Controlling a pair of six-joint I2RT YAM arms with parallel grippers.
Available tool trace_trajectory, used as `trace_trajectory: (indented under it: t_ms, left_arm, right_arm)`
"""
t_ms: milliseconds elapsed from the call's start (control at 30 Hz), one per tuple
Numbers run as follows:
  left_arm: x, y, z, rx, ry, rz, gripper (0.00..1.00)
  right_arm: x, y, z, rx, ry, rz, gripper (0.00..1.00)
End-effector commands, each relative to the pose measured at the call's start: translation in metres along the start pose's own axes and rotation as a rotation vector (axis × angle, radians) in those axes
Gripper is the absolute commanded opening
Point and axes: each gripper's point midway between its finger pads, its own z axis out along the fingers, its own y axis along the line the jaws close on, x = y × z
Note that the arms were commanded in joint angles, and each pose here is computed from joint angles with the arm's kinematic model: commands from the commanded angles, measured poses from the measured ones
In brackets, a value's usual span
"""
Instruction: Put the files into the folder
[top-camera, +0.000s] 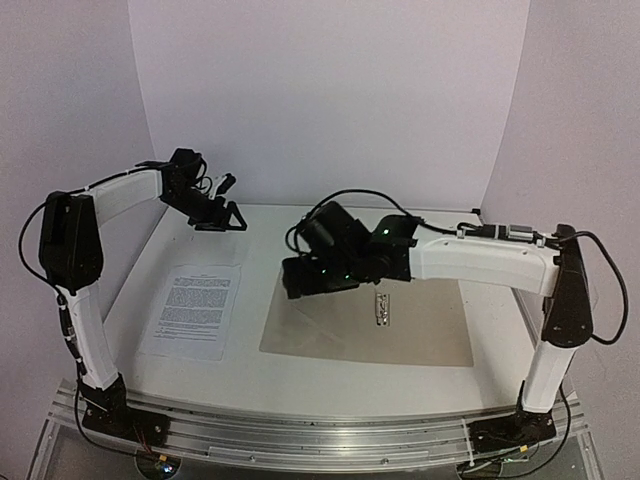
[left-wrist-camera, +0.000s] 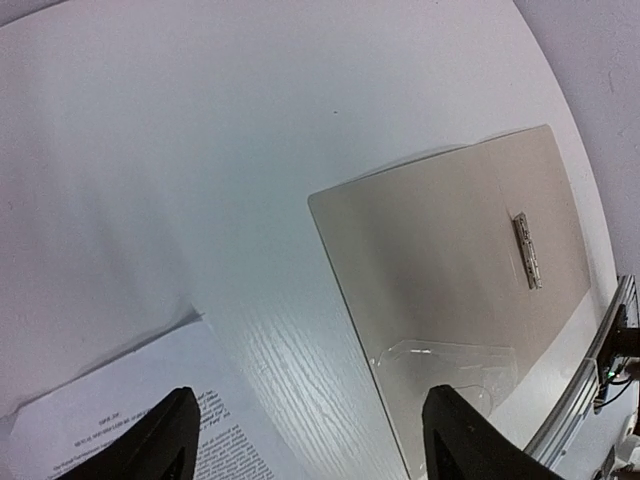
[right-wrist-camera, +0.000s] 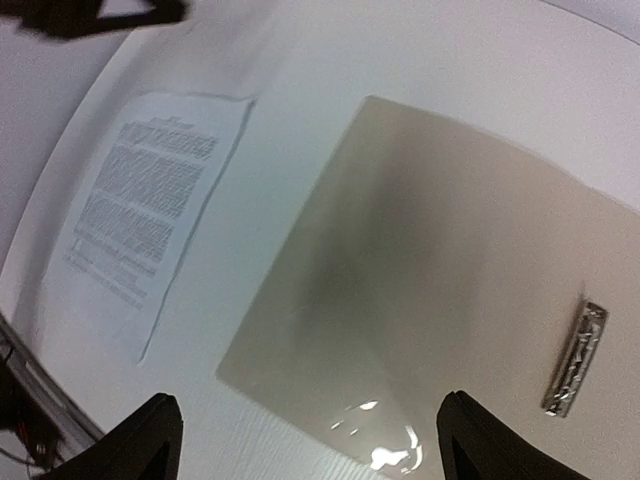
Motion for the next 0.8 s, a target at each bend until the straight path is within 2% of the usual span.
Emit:
trace_trajectory:
  t_ms: [0,133,233,300,533,767]
  left_arm:
    - [0.024,0.038,-0.049,-0.086,-0.018,-0.150,0.86]
    - [0.069,0.090,-0.062,-0.215,0.005,-0.302,0.94]
    - [0.101,0.132,-0.079,-0.313,0.003,-0.391,0.95]
    - [0.115,0.148,-0.087,-0.357,-0.001,-0.395,0.95]
    - [0.161,0.161,-0.075,-0.418,0.041,-0.366,0.85]
    - [0.184,0.171,-0.061,-0.423,0.075,-0.385,0.75]
  right_arm:
    - [-0.005,-0.028,0.020,0.024,0.011,0.160,0.89]
    - [-0.020,0.013,0.045,-0.108,0.038,0.132,0.88]
    - [-0.022,0.035,0.072,-0.169,0.062,0.132,0.82]
    - [-0.026,0.051,0.089,-0.223,0.059,0.145,0.79]
    - [-0.016,0.105,0.147,-0.453,0.123,0.239,0.63]
    - [0.002,0.118,0.186,-0.538,0.151,0.354,0.54]
